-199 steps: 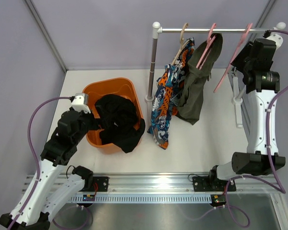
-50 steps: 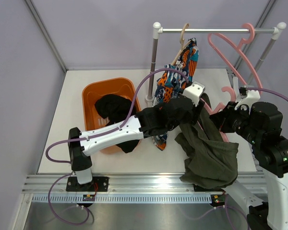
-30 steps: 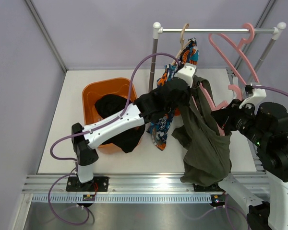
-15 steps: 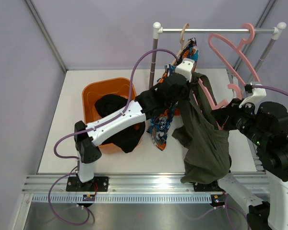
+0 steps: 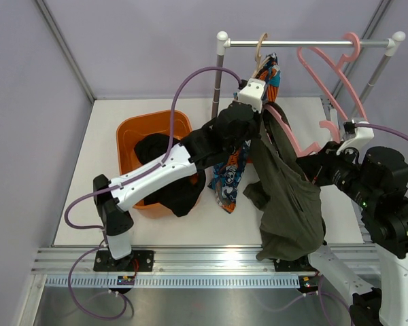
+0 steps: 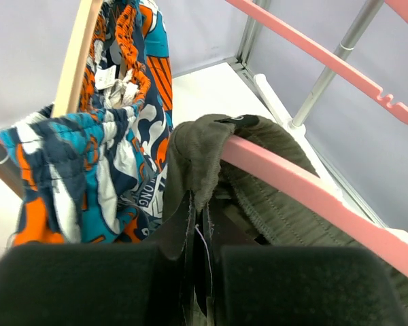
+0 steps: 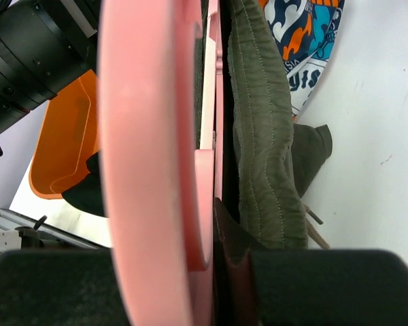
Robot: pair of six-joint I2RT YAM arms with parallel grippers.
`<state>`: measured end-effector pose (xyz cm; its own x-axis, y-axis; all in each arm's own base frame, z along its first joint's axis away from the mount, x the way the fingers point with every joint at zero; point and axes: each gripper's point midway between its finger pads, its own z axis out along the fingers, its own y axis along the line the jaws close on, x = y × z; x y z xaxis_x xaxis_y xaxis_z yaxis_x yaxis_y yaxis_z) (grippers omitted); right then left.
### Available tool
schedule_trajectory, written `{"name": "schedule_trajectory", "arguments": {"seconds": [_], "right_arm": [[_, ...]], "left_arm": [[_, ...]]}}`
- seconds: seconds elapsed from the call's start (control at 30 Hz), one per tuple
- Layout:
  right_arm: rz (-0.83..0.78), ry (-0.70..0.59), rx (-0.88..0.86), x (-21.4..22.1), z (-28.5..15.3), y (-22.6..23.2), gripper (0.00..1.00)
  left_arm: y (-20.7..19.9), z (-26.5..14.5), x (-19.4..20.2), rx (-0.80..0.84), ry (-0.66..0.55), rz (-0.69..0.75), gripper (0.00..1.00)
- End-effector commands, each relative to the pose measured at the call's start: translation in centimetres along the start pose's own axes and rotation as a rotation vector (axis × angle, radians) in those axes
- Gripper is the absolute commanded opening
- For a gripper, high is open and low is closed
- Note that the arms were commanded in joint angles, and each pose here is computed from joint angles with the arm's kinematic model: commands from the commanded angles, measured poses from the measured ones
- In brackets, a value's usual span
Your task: Remove the shorts from the hanger
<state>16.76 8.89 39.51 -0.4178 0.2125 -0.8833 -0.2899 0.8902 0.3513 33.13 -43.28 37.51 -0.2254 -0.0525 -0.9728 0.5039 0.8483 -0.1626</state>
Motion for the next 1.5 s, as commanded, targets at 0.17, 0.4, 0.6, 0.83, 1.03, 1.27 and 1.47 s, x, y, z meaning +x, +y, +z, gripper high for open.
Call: {"name": "schedule_trajectory", "arguments": {"seconds": [0.17,0.4,0.6,0.83,1.03,1.27,1.47], "right_arm": [[-0.020,0.044,-0.137,1.7,-4.2,2.7,0.00],[-0.024,0.037,-0.144,1.9,-4.9,2.8,0.00],[-0.019,-0.015,-0.154,0.8,-5.5,3.2,0.00],[-0.022,-0.067,-0.179,-0.3,-6.3,3.8,0.00],[-0.025,-0.095,-0.180,-0.9,-6.7,4.0,0.00],[-0.003,-0.184,-0.110,-3.0,-6.5,3.0,0.00],[0.038,-0.236,-0.002,-4.6,-3.6,0.9,0.00]], "left_arm": [[9.1,2.3,-5.2,-0.287,-0.130,-0.008,0.00],[10.5,3.2,-6.0,-0.313,-0.140,-0.005,0.00],[10.0,4.0,-4.8,-0.266,-0.103,0.010,0.00],[9.9,5.9,-1.8,-0.246,-0.022,0.044,0.00],[9.5,6.4,-0.6,-0.216,0.004,0.050,0.00],[7.7,5.7,1.8,-0.100,0.046,0.018,0.00],[1.7,0.9,1.4,0.095,0.013,0.096,0.00]]}}
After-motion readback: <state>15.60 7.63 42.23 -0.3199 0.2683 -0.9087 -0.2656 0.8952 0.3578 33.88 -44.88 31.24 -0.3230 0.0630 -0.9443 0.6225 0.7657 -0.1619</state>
